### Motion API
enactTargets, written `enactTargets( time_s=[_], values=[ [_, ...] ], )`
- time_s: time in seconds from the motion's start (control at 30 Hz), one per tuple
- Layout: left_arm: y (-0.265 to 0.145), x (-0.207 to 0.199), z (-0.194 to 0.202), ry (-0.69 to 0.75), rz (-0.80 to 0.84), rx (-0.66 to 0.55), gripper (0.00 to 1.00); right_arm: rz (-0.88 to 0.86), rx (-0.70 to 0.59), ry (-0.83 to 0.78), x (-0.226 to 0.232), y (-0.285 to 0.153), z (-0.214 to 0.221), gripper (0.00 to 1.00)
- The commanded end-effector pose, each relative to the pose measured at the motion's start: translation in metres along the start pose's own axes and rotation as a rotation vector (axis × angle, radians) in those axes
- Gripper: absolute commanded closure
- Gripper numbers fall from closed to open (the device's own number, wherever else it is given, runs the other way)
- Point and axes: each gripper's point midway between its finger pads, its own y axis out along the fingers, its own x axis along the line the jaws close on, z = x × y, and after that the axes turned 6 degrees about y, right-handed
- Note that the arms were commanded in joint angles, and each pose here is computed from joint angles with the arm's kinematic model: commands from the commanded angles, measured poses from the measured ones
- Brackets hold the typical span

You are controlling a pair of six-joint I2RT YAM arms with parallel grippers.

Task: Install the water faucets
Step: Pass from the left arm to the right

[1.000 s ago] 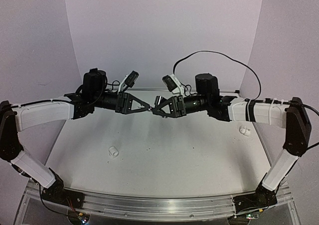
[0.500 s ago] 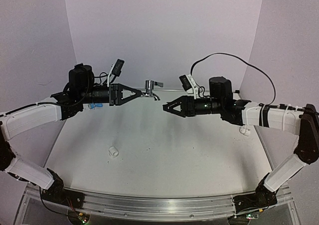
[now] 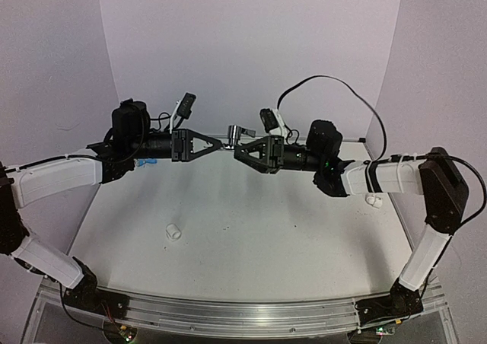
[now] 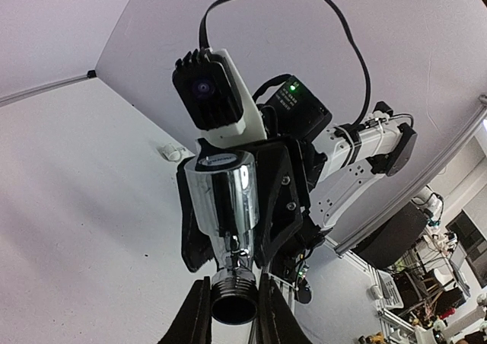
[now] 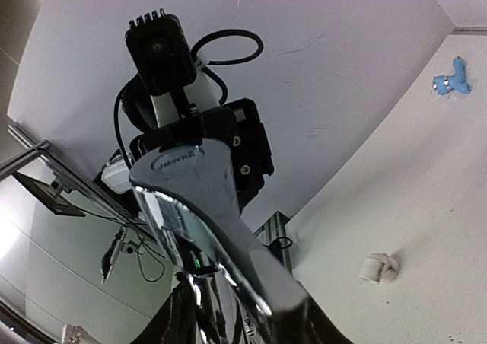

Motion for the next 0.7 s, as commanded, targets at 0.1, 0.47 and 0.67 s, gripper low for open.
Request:
enactTargets(
  time_s=[0.1,0.47,0.67],
  values=[
    [-0.001,-0.018,-0.019,0.067,0.061,-0.066,1.00,-0.156,-0.037,-0.103,0.050,0.006,-0.015,0.54],
    [0.002,-0.020,-0.013,0.052,0.089,-0.049,1.00,-0.171,-0.091,-0.137,0.055,0.009,-0.028,0.56],
    [0.006,-0.019,-0.012,0.049,0.086,-0.053,1.00,-0.214,-0.122,-0.120,0.056,0.013,-0.032,0.62]
  ],
)
